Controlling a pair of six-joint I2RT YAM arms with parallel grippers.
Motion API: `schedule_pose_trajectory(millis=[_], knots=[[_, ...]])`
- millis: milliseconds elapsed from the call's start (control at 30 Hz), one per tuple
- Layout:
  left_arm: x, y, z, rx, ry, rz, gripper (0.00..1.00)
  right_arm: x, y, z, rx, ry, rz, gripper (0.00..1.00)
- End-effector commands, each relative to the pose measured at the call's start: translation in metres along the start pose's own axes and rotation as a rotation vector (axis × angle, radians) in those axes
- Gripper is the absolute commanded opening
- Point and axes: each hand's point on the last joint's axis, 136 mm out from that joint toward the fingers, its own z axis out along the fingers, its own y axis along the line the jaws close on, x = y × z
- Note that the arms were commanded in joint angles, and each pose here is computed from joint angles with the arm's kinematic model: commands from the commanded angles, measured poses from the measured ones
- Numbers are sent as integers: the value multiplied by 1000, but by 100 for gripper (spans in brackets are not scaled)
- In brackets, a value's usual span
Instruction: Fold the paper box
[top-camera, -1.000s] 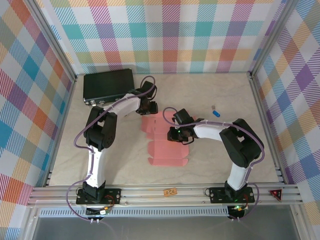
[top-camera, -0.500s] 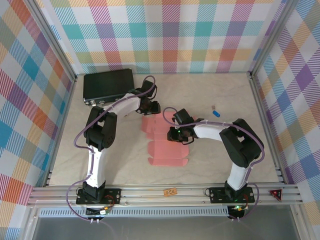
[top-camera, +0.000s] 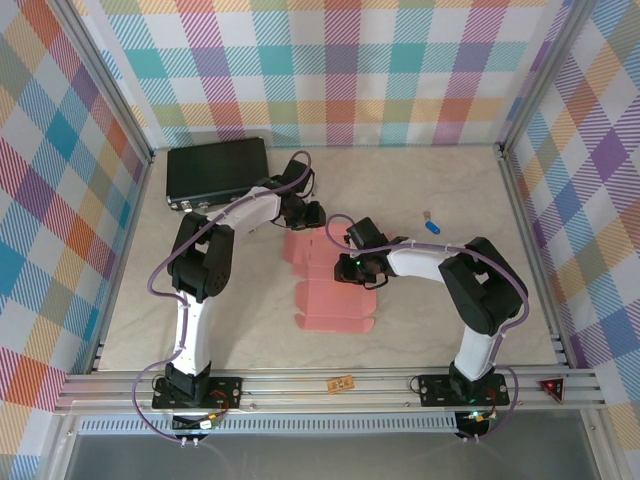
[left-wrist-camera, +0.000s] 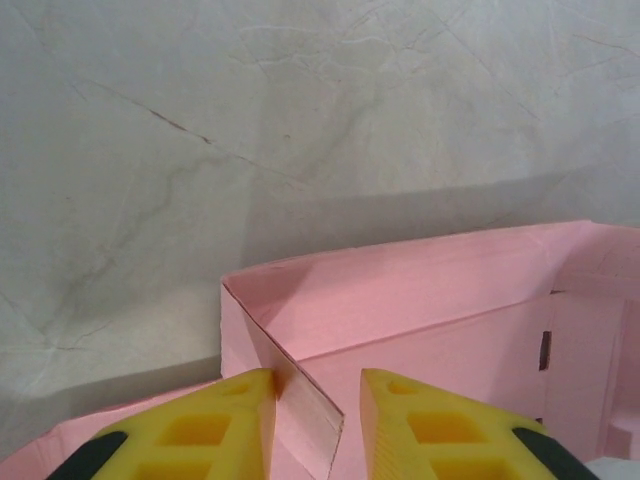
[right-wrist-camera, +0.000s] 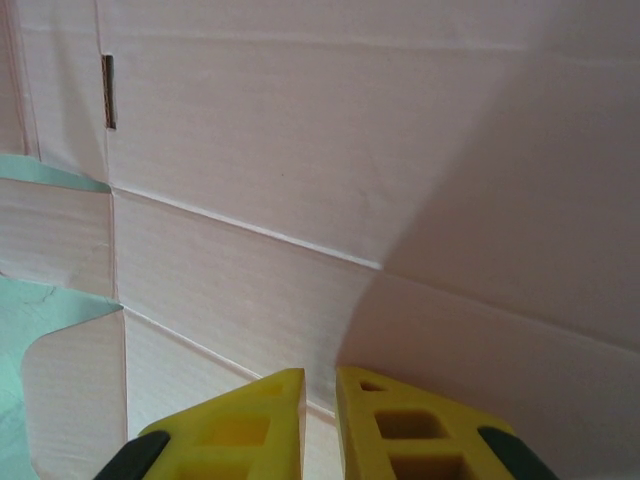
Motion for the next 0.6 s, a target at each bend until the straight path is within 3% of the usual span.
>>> schedule_pose_trajectory(millis=[0,300,567], knots=[[-5,-9,5,47,8,-1,28,26,-23,11,81,100,25,18],[-16,-13,-28,22,-77,26,32,11,-11,-10,77,39,9,19],[-8,-12,-74,-46,-154,72,40,-31,11,-66,52,-102,-48,24]])
